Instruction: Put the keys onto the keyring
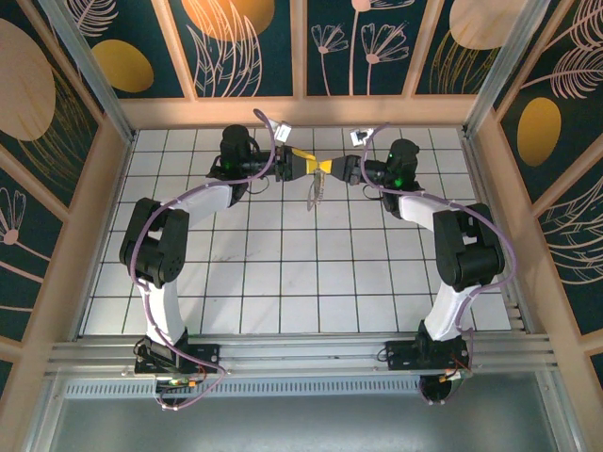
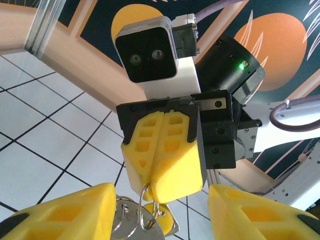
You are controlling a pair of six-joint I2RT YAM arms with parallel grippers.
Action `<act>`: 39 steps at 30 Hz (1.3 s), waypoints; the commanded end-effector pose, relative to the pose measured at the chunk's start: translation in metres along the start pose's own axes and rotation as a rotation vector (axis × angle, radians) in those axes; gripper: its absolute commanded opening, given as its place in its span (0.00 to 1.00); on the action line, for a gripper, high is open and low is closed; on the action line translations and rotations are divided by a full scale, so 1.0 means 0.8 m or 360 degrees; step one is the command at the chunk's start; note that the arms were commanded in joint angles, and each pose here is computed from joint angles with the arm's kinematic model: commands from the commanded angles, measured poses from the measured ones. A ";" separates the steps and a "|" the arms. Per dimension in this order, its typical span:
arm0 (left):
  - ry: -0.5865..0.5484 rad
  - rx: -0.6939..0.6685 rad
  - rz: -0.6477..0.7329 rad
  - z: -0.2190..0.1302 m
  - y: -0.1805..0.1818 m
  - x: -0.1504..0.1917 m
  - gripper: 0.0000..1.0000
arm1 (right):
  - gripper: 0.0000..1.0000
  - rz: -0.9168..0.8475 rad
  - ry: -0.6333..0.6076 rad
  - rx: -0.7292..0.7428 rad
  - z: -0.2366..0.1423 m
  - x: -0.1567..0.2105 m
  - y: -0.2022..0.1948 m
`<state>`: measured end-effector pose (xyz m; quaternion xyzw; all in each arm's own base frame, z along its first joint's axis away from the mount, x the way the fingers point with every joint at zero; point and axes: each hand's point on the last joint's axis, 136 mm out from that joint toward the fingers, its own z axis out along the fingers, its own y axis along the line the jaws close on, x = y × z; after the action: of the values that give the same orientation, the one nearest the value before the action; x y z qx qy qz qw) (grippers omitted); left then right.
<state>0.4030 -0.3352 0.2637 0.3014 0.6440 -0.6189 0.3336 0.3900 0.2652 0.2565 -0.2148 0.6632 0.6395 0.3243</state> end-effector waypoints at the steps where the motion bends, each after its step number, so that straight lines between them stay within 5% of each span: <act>1: 0.0003 0.0048 0.0029 0.000 -0.001 0.001 0.50 | 0.00 -0.0153 -0.0006 -0.0065 0.005 -0.019 0.027; 33: 0.0007 0.0143 -0.0021 0.011 -0.001 0.013 0.16 | 0.00 -0.0116 -0.0005 -0.0032 0.008 -0.014 0.009; 39: 0.0026 0.0166 -0.0023 0.016 -0.005 0.018 0.02 | 0.00 -0.0120 -0.0009 -0.0032 0.008 -0.016 0.009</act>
<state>0.4044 -0.3409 0.2539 0.2892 0.6353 -0.6440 0.3132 0.3920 0.2662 0.2578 -0.2201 0.6615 0.6363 0.3303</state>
